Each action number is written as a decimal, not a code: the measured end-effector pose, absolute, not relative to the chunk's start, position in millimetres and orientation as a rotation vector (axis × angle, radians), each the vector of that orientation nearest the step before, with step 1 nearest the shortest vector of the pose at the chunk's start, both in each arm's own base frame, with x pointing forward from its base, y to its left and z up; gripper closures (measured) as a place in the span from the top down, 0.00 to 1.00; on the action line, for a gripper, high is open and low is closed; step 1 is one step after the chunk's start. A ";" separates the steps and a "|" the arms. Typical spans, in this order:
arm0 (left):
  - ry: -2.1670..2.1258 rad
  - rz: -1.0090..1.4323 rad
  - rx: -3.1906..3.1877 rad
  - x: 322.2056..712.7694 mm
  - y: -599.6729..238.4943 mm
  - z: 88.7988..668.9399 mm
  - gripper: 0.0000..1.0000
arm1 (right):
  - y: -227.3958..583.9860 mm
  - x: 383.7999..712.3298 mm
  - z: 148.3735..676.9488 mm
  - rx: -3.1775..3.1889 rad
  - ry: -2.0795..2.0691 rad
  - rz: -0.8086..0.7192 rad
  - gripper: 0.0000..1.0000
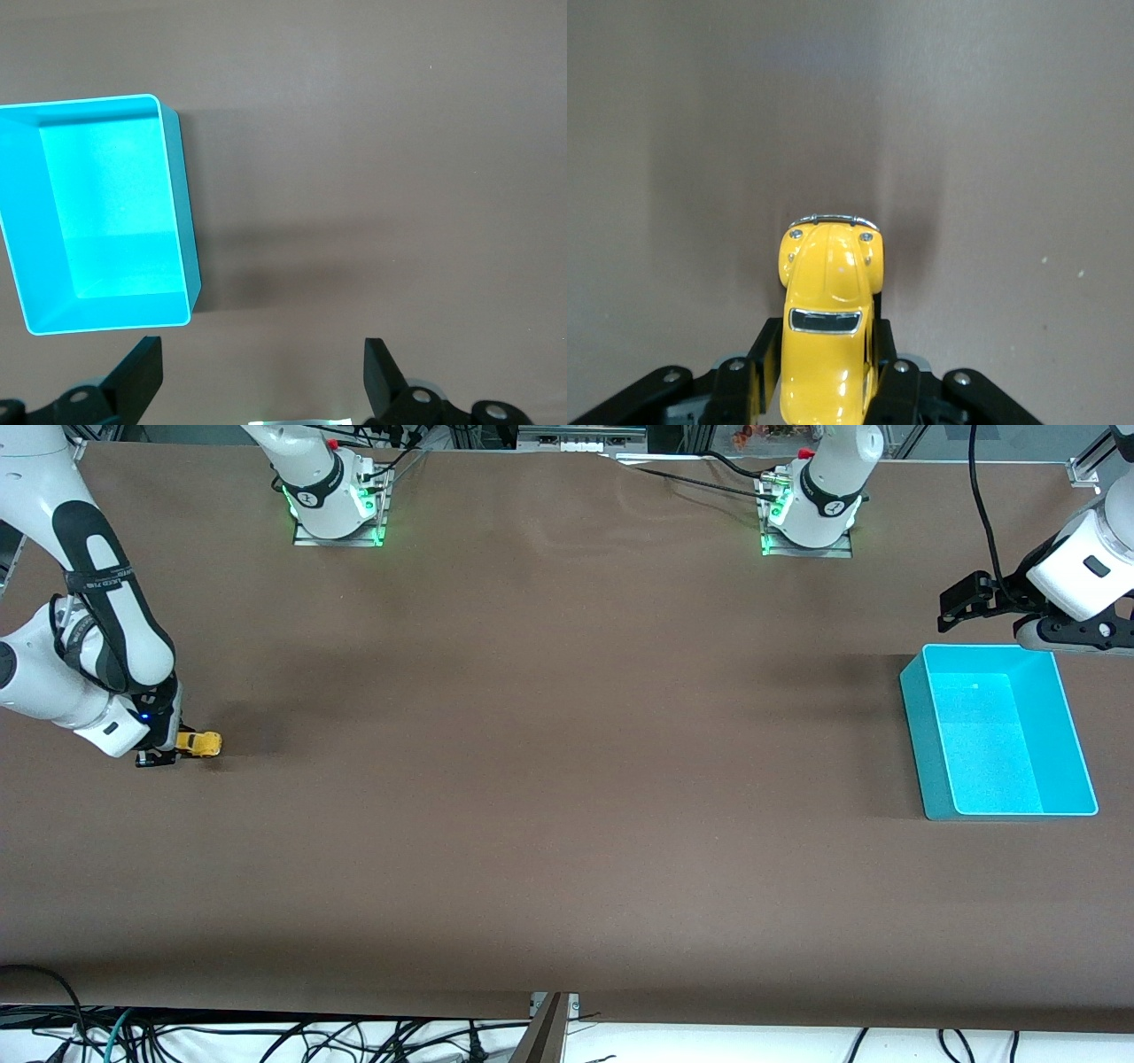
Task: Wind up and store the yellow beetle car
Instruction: 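Drag the held car backward along the table with the right gripper, then open the right gripper, letting the car roll toward the cyan bin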
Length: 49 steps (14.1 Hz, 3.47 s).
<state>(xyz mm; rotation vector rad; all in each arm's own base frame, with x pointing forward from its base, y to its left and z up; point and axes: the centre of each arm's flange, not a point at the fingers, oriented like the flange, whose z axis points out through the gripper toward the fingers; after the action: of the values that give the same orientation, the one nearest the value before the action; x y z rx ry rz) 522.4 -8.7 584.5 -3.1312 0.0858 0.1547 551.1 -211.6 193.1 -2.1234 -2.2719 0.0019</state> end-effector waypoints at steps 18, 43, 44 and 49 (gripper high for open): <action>0.085 0.154 -3.134 521.9 -8.8 585.3 1.00 | -315.4 531.9 193.1 -2.175 -2.280 -0.022 0.45; 0.085 0.155 -3.134 521.8 -8.7 585.3 1.00 | -257.5 641.5 390.5 -2.415 -1.757 -0.117 1.00; 0.084 0.155 -3.134 521.8 -8.5 585.3 1.00 | -240.0 650.0 411.8 -2.470 -1.656 -0.118 1.00; 0.080 0.155 -3.134 521.8 -7.1 585.3 1.00 | -169.0 669.5 455.4 -2.695 -1.149 -0.054 1.00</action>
<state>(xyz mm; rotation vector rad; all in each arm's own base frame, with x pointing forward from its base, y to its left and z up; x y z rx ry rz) 521.8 -7.1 585.3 -3.1342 0.0799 0.1550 669.5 -169.0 455.4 -2.6955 -1.1487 -0.0539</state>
